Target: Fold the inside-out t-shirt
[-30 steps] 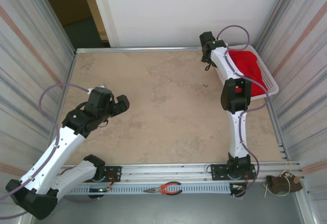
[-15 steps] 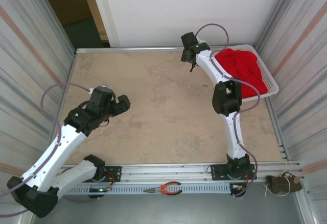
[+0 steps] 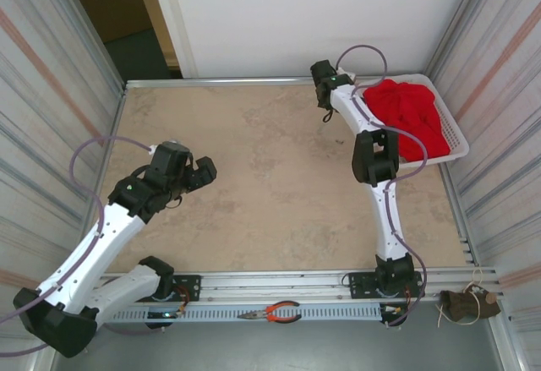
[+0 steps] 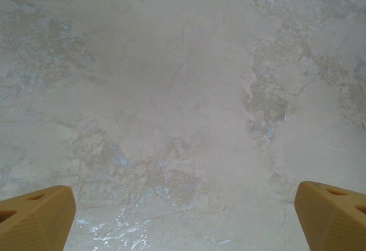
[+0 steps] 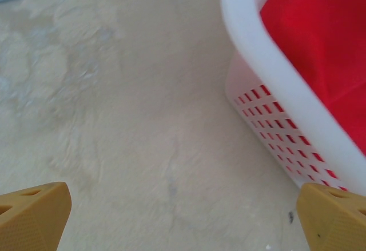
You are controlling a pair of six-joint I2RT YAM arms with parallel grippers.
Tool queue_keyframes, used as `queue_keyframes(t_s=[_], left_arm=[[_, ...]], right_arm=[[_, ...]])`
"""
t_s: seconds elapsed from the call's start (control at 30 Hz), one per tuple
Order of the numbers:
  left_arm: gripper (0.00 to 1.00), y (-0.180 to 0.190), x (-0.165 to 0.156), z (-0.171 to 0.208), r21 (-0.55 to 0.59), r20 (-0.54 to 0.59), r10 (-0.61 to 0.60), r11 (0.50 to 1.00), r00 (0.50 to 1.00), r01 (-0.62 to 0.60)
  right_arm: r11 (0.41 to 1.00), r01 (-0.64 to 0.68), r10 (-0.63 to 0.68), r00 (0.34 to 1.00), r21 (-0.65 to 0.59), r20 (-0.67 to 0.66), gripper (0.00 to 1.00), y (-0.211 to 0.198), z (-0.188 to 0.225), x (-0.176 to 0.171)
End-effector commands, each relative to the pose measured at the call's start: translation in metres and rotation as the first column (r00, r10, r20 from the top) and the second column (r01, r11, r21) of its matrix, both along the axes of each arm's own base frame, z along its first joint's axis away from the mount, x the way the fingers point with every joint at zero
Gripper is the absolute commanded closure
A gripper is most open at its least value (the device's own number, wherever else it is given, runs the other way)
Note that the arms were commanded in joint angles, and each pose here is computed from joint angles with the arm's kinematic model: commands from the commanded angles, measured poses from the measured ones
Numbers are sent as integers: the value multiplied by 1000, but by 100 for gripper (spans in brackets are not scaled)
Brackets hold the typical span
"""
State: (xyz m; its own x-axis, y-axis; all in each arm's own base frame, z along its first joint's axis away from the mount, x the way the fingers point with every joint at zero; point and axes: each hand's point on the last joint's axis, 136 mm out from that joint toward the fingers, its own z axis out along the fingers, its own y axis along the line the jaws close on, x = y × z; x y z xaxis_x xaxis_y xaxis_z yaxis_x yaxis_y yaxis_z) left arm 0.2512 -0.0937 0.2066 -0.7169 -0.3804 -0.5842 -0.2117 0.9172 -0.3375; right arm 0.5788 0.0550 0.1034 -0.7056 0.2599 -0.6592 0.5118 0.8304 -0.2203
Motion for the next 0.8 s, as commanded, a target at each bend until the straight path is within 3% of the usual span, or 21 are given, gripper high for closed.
queue_keyframes(t_s=[0.0, 0.13, 0.23, 0.43, 0.6, 0.67, 0.77], left_arm=[[1, 2, 5, 12, 4, 40, 16, 1000, 999, -16], [1, 2, 6, 12, 7, 43, 16, 1000, 999, -17], [1, 1, 7, 12, 11, 45, 13, 1000, 999, -14], [1, -1, 10, 12, 17, 45, 2, 1000, 999, -3], [1, -6, 12, 13, 4, 44, -13, 1000, 999, 13], [1, -9, 13, 14, -6, 48, -22, 1000, 999, 22], [1, -12, 13, 13, -18, 48, -34, 999, 998, 35]], right_arm=[[996, 59, -59, 998, -71, 6, 0, -29, 11, 0], [993, 93, -94, 996, -75, -5, 1, -45, 8, -1], [999, 51, -51, 998, 0, -23, 1, -39, 5, 2], [956, -161, 154, 987, 245, 48, 0, 24, 54, 1], [916, -245, 207, 967, 319, 147, 1, 56, 119, -42], [902, -242, 176, 962, 358, 209, 1, 48, 147, -68], [891, -173, 86, 972, 420, 218, 1, 12, 152, -113]])
